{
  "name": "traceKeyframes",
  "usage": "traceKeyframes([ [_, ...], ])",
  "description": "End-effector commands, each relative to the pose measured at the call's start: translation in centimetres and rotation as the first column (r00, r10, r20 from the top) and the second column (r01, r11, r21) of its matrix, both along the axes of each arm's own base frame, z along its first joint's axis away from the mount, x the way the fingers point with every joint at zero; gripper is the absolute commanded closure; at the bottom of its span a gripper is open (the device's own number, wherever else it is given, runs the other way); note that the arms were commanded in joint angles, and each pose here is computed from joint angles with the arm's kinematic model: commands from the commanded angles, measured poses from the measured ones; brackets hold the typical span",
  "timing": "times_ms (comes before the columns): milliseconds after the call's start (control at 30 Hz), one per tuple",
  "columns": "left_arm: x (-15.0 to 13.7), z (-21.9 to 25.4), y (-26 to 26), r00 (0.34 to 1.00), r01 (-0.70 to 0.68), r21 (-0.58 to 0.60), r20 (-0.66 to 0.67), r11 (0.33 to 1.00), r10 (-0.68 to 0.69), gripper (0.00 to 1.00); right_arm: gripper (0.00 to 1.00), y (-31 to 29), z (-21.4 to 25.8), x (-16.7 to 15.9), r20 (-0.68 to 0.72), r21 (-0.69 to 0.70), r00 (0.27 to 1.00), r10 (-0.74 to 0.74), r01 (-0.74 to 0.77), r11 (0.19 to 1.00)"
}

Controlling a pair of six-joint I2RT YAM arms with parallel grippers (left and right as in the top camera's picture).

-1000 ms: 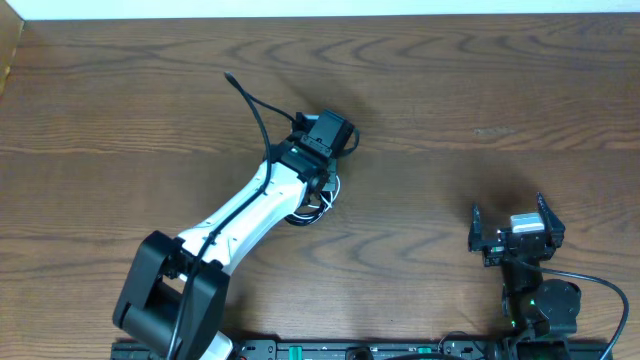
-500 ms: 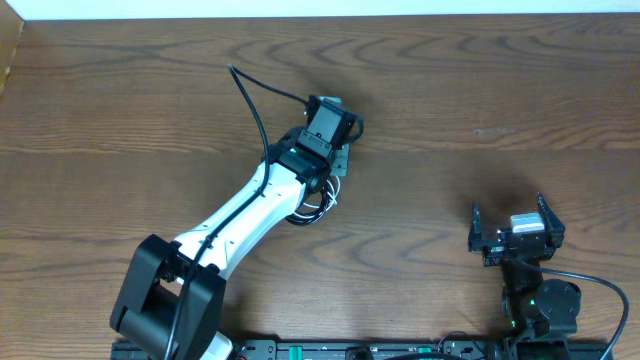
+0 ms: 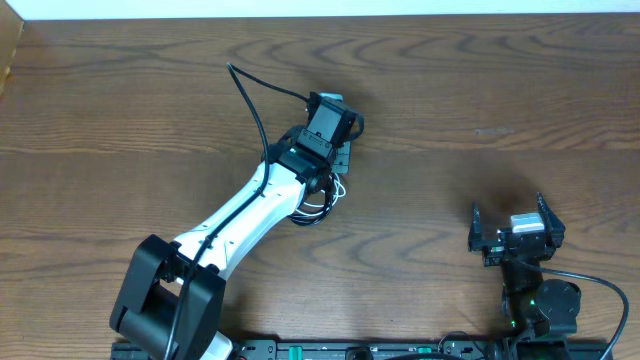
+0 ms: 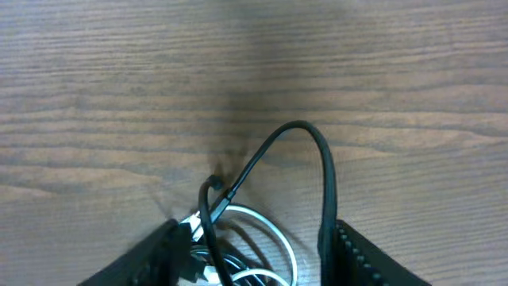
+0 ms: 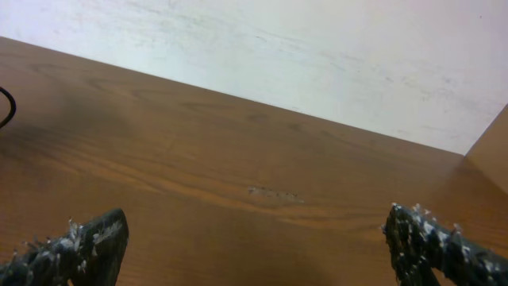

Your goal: Untangle cables

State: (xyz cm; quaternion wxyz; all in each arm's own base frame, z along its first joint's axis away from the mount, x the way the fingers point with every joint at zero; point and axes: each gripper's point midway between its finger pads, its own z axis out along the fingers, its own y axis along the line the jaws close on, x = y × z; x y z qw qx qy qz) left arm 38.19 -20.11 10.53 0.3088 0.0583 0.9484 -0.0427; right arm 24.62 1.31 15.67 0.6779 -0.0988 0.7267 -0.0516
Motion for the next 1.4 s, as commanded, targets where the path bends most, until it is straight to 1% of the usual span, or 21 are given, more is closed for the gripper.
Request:
traceKeyframes([
  [0,0.5,-0.9,0.1,1.000,-0.007,0.018,-0.015,1.000,0.007,0.38,0.01,0.3,0.0,0.0,0.001,-0.009,1.000,0.014,-0.014,1.000],
  [233,1.7,-3.5,-0.3,1.000,-0.015,0.029,-0.018,0.999,0.016,0.39,0.01,0.3,0.0,0.0,0.001,-0.008,1.000,0.014,-0.014,1.000],
  [267,2.0,-3.6,-0.3,1.000,-0.018,0.026,-0.015,1.000,0.018,0.43,0.01,0.3,0.0,0.0,0.001,-0.008,1.000,0.014,-0.014,1.000],
  [300,2.3,-3.5,-0.3,1.000,-0.023,0.020,-0.006,1.000,0.023,0.50,0.01,0.3,0.0,0.0,0.001,-0.008,1.000,0.014,-0.014,1.000],
  [333,2.5,-3.4,-0.2,1.000,-0.028,0.015,0.002,1.000,0.027,0.63,0.01,0.3,0.0,0.0,0.001,-0.008,1.000,0.014,-0.014,1.000],
  [400,3.1,-2.4,0.0,0.999,-0.037,-0.004,0.031,0.999,0.037,0.86,0.01,0.3,0.0,0.0,0.001,-0.009,1.000,0.014,-0.014,1.000],
  [433,3.2,-1.6,0.0,0.998,-0.040,-0.014,0.046,0.999,0.040,0.92,0.01,0.3,0.0,0.0,0.001,-0.009,1.000,0.014,-0.014,1.000],
  [500,3.3,0.3,0.0,0.996,-0.039,-0.038,0.083,0.999,0.042,0.93,0.01,0.3,0.0,0.0,0.001,-0.008,1.000,0.014,-0.014,1.000],
  [533,3.3,2.2,0.0,0.992,-0.036,-0.061,0.117,0.997,0.043,0.92,0.01,0.3,0.0,0.0,0.001,-0.008,1.000,0.014,-0.014,1.000],
  [700,2.1,8.9,-0.5,0.972,0.003,-0.147,0.235,0.989,0.032,0.92,0.01,0.3,0.0,0.0,0.001,-0.008,1.000,0.014,-0.014,1.000],
  [800,1.1,11.1,0.0,0.965,0.009,-0.164,0.262,0.986,0.034,0.92,0.01,0.3,0.0,0.0,0.001,-0.008,1.000,0.014,-0.014,1.000],
  [900,0.3,10.8,0.6,0.972,0.002,-0.145,0.232,0.990,0.032,0.92,0.01,0.3,0.0,0.0,0.001,-0.008,1.000,0.014,-0.014,1.000],
  [1100,-0.7,6.9,1.4,0.994,-0.012,-0.058,0.108,0.998,0.018,0.92,0.01,0.3,0.0,0.0,0.001,-0.009,1.000,0.014,-0.014,1.000],
  [1367,-0.4,5.9,1.3,0.995,-0.015,-0.049,0.093,0.999,0.019,0.92,0.01,0.3,0.0,0.0,0.001,-0.008,1.000,0.014,-0.014,1.000],
])
